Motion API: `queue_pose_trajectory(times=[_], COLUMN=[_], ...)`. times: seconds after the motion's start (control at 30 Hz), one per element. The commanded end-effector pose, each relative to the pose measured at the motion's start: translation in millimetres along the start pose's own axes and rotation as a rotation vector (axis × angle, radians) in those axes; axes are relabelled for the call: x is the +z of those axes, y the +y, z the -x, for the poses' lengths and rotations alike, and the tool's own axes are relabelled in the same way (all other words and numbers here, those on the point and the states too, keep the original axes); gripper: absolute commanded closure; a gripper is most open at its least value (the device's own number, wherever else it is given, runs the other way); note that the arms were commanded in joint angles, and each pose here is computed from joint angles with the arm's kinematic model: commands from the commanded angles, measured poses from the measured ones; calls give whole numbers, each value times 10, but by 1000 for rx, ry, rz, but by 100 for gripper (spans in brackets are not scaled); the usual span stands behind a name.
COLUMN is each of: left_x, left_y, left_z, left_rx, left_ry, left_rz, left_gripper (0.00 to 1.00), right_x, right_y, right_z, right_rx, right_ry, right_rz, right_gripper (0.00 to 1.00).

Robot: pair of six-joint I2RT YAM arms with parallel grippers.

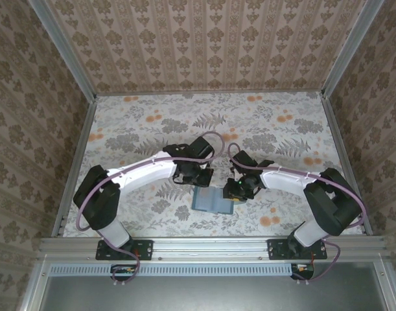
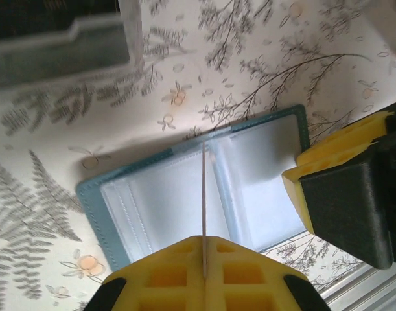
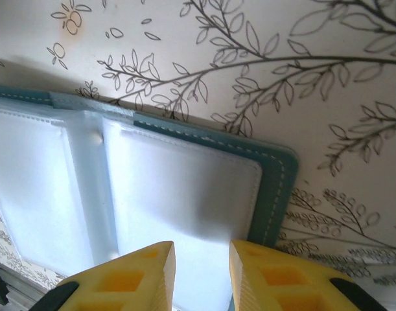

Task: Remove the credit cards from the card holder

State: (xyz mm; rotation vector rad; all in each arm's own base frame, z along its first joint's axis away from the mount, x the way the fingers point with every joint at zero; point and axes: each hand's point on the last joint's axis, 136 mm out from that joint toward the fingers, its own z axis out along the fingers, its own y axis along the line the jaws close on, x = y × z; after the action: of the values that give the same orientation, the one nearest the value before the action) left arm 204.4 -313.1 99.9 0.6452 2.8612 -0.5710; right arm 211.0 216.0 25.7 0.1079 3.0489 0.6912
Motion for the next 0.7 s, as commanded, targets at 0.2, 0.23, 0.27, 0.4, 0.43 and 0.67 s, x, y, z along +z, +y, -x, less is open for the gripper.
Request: queue_pose_trajectory(times=[0.2, 0.23, 0.27, 0.4, 0.43, 0.67], left_x=[-470, -506, -544, -651, -670, -658], left_y=[62, 66, 81, 110, 111, 130], left_z=[239, 273, 314, 480, 513, 590], left_rx=[572, 625, 680, 855, 887, 1241], left_ry=[-32, -37, -44, -75, -77, -44], left_rz=[20, 18, 26, 32, 25, 17], left_gripper=[100, 100, 100, 100, 100, 100], right_x=[-374, -404, -441, -526, -529, -686], right_y=[44, 52, 46, 5, -10, -39], right_z=[75, 79, 86, 87, 87, 66], right_rx=[-54, -58, -61, -58, -57, -59], right_ry=[-49, -54, -62, -76, -75, -115], right_rz=[-49, -47, -51, -61, -66, -57], right_gripper=[71, 71, 71, 71, 71, 71])
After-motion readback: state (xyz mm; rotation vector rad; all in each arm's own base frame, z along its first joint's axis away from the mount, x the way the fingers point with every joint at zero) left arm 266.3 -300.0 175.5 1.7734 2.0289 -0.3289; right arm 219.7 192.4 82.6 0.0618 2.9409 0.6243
